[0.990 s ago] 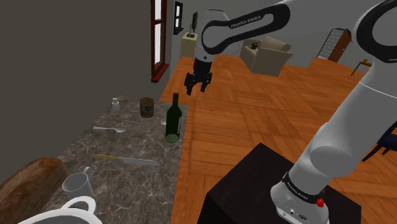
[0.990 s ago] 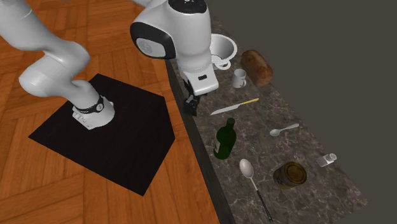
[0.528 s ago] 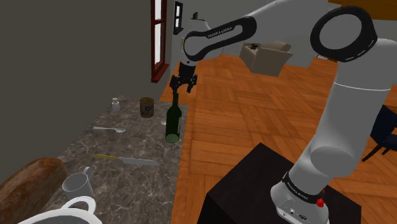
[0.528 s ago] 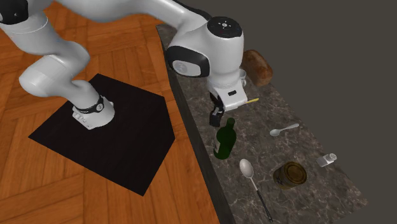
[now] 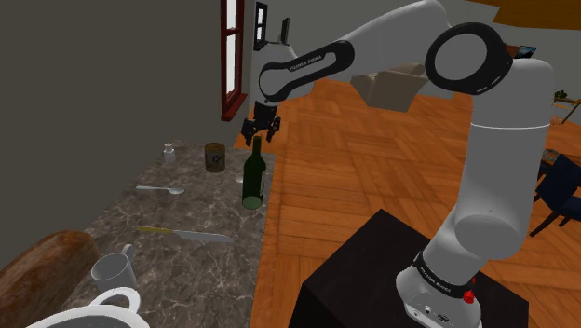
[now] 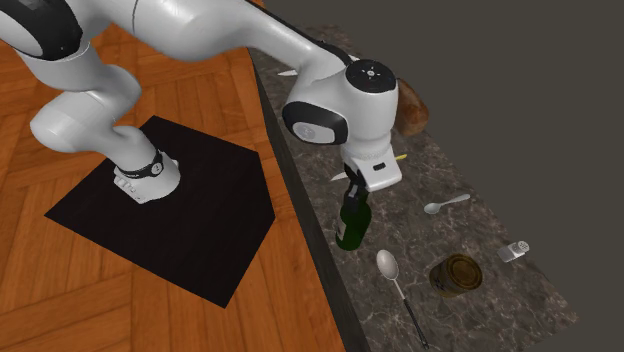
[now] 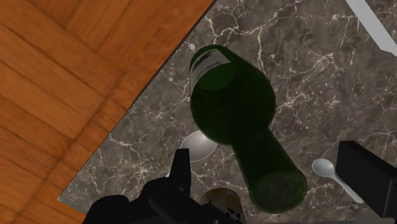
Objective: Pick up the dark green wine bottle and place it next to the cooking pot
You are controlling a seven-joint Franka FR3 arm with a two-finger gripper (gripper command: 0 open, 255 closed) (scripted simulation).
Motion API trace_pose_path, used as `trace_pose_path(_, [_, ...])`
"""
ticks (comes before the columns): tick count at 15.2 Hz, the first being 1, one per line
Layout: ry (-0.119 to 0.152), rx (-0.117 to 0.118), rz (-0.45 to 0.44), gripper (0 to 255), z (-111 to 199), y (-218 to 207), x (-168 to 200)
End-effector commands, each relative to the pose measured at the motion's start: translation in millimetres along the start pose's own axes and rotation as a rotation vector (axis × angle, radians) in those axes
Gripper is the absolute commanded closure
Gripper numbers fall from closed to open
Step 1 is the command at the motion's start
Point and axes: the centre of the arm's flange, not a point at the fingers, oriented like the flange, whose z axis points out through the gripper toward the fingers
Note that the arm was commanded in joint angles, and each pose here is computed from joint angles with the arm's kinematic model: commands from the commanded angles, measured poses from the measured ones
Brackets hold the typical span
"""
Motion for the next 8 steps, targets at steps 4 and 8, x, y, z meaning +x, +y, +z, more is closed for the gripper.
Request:
trace_pose_path(4, [0.001, 0.0, 0.0, 0, 13.2, -0.5, 0.4])
trace_pose_path(8, [0.001, 0.0, 0.0, 0, 13.2, -0.5, 0.4])
